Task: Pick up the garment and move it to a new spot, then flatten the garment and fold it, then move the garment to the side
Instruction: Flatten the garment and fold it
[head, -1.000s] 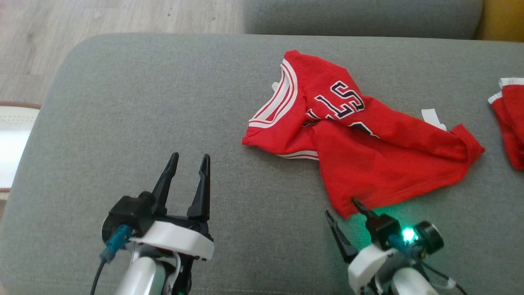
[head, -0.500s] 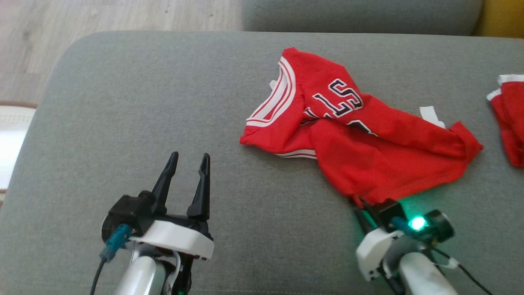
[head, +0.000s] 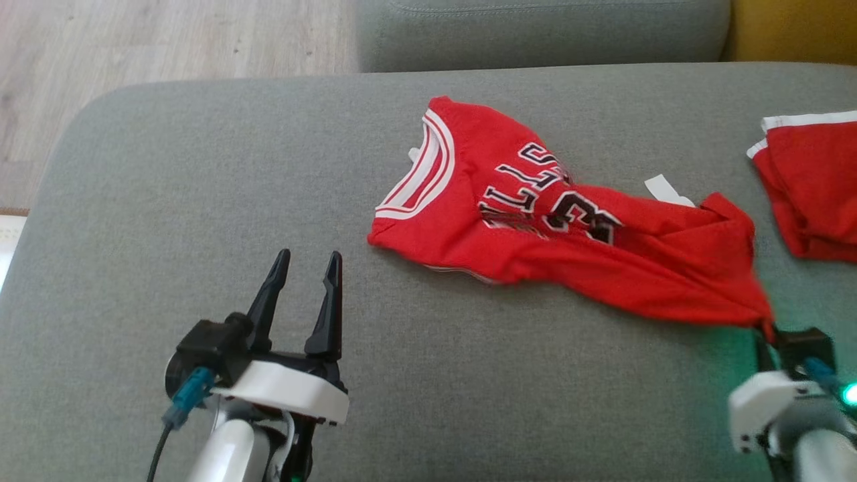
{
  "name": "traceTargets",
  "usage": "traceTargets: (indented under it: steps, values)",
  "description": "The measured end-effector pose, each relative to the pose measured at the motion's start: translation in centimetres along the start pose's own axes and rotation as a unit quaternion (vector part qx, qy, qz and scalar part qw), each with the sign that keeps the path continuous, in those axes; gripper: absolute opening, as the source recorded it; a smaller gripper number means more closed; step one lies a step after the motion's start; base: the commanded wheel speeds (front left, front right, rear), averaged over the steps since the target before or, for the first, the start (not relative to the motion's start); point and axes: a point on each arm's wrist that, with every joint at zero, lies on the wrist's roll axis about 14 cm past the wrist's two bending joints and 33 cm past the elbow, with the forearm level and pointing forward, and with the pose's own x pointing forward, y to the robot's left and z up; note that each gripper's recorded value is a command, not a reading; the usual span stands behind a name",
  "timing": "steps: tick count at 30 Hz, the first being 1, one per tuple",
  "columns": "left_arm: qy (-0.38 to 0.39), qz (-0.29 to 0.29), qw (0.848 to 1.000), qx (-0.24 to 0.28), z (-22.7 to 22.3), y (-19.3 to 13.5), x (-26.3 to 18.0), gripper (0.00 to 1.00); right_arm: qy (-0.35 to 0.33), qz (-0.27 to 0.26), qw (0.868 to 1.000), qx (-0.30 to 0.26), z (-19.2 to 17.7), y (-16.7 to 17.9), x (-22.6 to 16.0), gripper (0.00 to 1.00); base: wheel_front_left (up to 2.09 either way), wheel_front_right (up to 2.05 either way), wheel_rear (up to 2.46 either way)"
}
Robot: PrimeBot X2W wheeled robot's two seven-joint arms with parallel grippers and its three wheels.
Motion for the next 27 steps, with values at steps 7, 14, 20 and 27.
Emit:
traceTargets:
  steps: [7,14,20,27]
  values:
    - [-0.004,-0.002,1.0,0.001,0.3,-0.2,-0.1,1.0,-0.002,-0.042,0.999,0.004,0.8,-2.2,-0.8,1.0,0.0,0.0,0.0]
    - [-0.008,0.0,1.0,0.002,0.6,0.1,-0.6,1.0,-0.095,0.071,0.992,0.045,6.2,5.5,-1.2,1.0,0.0,0.0,0.0]
    - [-0.013,0.011,1.0,0.005,1.0,0.7,-1.2,1.0,-0.153,0.184,0.968,0.073,9.2,12.7,-3.6,1.0,0.0,0.0,0.0]
    - [-0.011,0.025,1.0,0.007,0.9,1.5,-1.9,1.0,-0.172,0.236,0.952,0.088,9.9,16.0,-4.2,1.0,0.0,0.0,0.0]
